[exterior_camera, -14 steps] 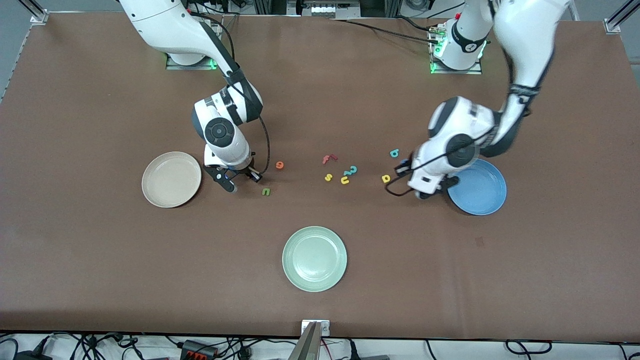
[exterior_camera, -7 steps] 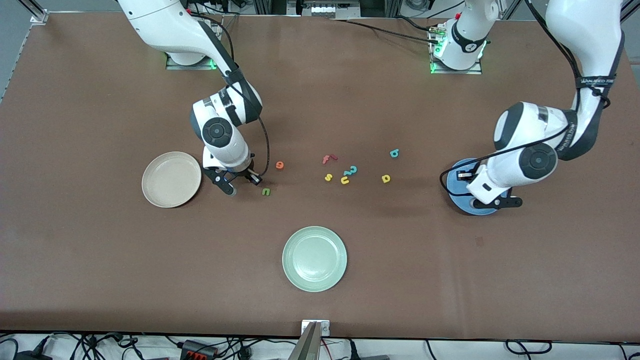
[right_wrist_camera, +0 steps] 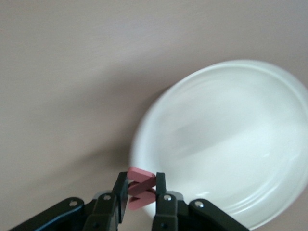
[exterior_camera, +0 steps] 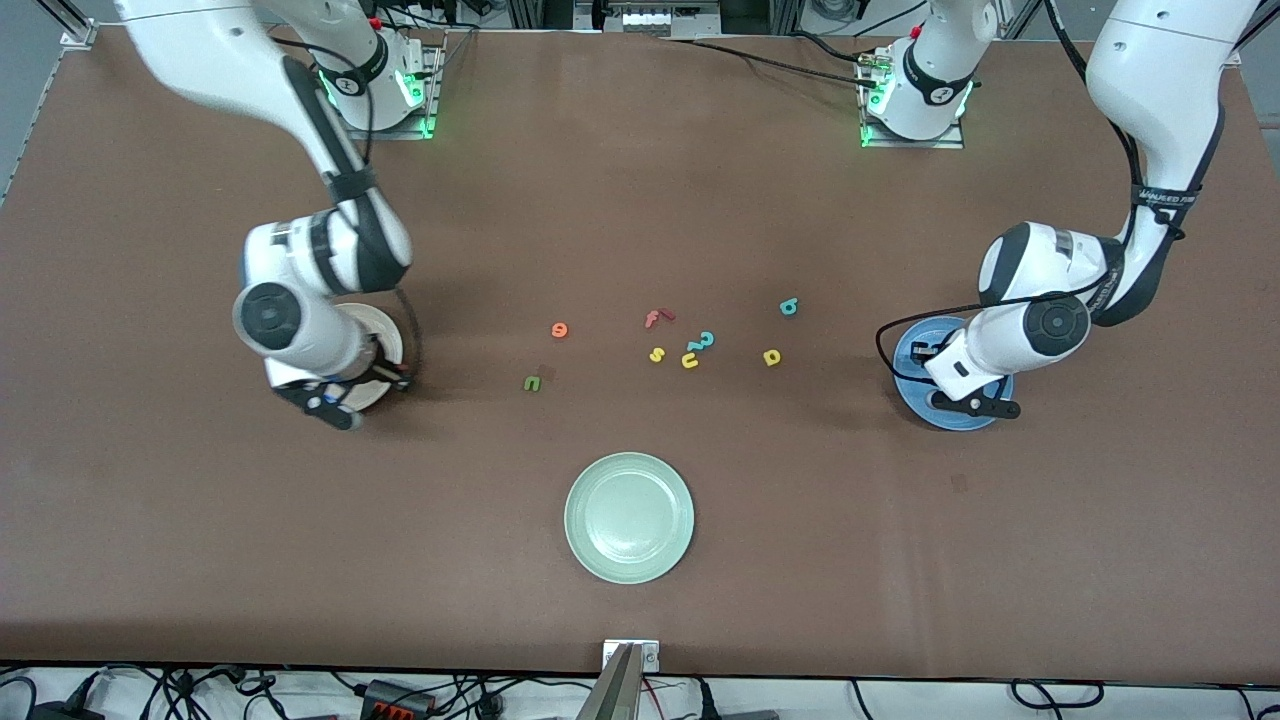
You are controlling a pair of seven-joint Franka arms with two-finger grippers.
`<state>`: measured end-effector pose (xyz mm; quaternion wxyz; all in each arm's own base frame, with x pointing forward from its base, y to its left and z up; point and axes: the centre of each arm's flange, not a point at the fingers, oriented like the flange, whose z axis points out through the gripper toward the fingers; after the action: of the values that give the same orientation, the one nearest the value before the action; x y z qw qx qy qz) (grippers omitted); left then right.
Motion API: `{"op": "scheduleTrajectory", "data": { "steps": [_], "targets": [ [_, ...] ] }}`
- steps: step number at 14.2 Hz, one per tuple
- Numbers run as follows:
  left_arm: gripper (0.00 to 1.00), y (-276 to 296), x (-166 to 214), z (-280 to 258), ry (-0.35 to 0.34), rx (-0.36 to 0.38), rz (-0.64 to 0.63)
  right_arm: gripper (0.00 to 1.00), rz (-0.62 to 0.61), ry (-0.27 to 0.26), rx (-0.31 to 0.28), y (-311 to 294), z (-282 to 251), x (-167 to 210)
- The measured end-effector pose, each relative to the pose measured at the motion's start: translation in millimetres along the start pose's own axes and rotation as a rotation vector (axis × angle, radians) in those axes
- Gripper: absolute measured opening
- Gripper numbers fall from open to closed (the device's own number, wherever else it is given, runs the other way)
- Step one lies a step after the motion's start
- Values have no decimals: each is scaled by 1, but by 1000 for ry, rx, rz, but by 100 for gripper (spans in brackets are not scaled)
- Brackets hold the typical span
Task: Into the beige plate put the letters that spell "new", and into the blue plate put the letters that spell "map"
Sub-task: 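Put blue letter on blue plate while the right gripper puts w on beige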
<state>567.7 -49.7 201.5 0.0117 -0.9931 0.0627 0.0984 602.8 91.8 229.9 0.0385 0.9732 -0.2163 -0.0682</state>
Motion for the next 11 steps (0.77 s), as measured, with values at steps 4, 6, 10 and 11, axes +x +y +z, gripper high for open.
{"op": "scheduleTrajectory", "data": {
  "steps": [4, 6, 10, 11],
  "targets": [
    [63, 22, 8, -23, 26, -2, 39, 26, -55, -66, -19, 49, 12, 20],
    [82, 61, 14, -52, 30, -7, 100, 26, -63, -82, -26, 46, 22, 16],
    [100, 162, 6, -74, 65, -15, 212, 50, -68, -85, -28, 42, 35, 16],
    [100, 185, 3, -68, 79, -24, 234, 59, -72, -74, -22, 38, 30, 18]
  ]
}}
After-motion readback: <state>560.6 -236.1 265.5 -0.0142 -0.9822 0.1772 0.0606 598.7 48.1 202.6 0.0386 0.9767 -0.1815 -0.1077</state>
